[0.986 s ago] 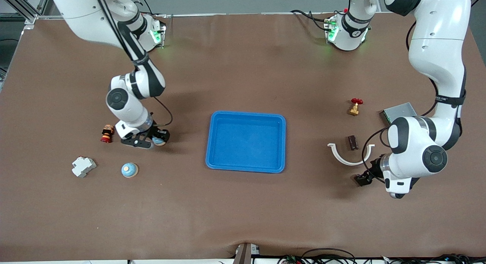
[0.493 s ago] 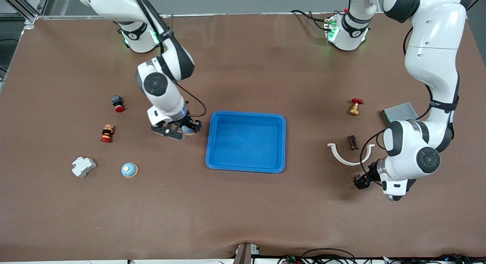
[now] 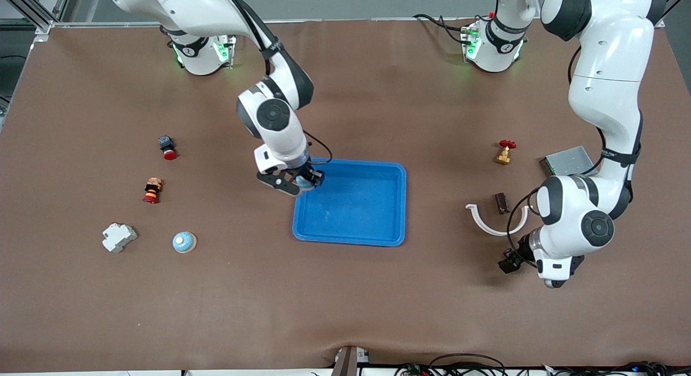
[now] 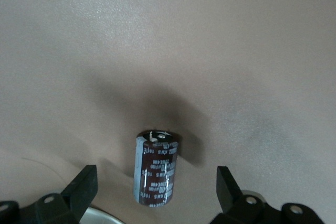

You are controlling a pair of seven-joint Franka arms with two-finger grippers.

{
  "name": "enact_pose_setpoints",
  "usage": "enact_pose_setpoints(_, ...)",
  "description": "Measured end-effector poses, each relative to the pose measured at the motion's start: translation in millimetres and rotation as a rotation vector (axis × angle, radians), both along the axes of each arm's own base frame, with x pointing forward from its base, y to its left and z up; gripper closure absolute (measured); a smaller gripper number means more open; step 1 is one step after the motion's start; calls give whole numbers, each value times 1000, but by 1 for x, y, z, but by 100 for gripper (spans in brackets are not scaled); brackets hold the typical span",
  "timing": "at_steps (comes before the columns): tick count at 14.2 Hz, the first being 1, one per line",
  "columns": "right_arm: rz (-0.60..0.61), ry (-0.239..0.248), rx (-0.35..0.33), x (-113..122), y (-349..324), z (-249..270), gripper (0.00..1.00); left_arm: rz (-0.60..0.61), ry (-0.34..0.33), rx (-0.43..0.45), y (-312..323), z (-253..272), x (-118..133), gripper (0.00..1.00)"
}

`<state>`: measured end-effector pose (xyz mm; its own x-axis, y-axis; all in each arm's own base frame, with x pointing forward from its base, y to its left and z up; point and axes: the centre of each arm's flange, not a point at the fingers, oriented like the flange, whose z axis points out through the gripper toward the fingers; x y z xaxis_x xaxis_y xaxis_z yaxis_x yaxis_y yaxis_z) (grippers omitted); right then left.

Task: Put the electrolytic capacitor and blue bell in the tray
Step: 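Carry the bell into the tray with the right gripper while the left gripper lifts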

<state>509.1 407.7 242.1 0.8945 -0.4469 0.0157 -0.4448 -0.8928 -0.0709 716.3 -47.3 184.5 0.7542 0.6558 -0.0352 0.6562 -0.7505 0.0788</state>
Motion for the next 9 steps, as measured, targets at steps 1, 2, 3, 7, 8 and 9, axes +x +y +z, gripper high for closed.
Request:
enact_pose_setpoints(1,-9,0,0,3,10,-10,33,0,0,0,0,-1,0,0)
enact_pose_setpoints(2,-12,0,0,6,18,-20,33,0,1,0,0,-2,0,0)
enact_pose_setpoints(3,-16,1,-1,7,25,-30,33,1,0,0,0,-2,0,4)
enact_pose_setpoints(7,-19,4,-6,11,36,-50,33,3,-1,0,1,-2,0,46)
enact_pose_setpoints(8,-20,3,-7,12,36,-51,33,4,-1,0,2,-2,0,57)
enact_pose_setpoints(9,-21,1,-6,12,36,-53,33,5,-1,0,2,-2,0,67)
